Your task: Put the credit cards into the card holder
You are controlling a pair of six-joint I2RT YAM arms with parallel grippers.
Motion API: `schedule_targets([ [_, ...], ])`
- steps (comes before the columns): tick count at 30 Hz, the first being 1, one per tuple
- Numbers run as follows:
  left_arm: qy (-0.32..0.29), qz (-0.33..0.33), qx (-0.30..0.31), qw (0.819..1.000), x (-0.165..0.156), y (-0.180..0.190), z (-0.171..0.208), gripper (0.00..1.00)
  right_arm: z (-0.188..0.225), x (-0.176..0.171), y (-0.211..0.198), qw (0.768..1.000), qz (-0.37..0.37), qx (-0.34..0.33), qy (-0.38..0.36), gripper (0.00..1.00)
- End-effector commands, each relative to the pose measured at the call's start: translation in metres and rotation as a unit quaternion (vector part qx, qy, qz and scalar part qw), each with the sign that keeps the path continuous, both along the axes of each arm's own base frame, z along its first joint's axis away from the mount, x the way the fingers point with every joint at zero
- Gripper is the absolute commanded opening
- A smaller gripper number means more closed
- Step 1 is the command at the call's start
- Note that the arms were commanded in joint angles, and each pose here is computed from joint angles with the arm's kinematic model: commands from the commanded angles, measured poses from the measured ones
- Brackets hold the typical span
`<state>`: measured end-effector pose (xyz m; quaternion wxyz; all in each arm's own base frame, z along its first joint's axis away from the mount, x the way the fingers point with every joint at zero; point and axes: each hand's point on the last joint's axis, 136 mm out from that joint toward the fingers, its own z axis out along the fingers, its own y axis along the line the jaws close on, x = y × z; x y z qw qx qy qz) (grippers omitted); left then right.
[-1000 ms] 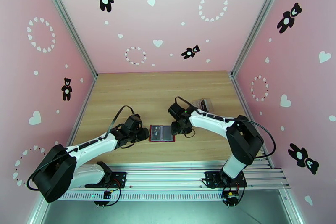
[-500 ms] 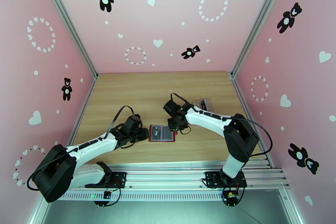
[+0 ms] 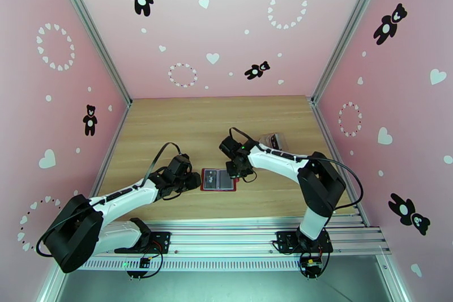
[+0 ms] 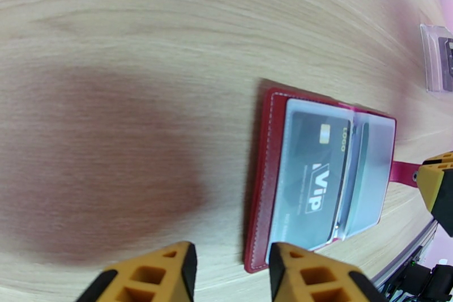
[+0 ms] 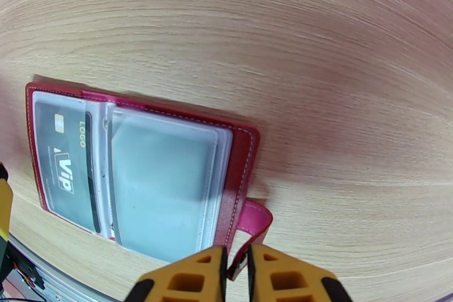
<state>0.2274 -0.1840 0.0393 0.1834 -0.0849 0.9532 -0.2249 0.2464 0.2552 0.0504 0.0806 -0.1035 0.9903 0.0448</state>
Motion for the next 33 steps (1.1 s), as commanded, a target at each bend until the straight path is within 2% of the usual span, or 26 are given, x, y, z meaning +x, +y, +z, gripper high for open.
schedule_targets([
  [1,0.003,0.0,0.009,1.0,0.0,0.004,-0.003,0.4,-0.001,-0.003,0.0,1.0,0.001,-0.014,0.003,0.15],
  [7,0.002,0.002,0.008,1.0,0.001,0.003,-0.003,0.41,0.001,-0.001,-0.004,1.0,-0.003,-0.017,-0.005,0.07],
  [10,0.004,0.001,0.004,1.0,0.0,0.002,-0.003,0.48,0.005,0.0,-0.006,1.0,-0.005,-0.015,-0.017,0.0],
  [13,0.01,-0.005,-0.013,1.0,0.001,-0.006,-0.004,0.54,0.005,0.001,-0.007,1.0,-0.005,-0.008,-0.023,0.0],
  [23,0.027,-0.024,-0.046,0.998,0.009,-0.029,-0.013,0.5,-0.004,0.001,-0.006,1.0,-0.011,0.009,-0.023,0.0],
  [33,-0.012,-0.061,-0.146,0.987,0.022,-0.069,0.013,0.47,-0.015,-0.001,0.009,0.998,-0.012,0.058,-0.011,0.0],
])
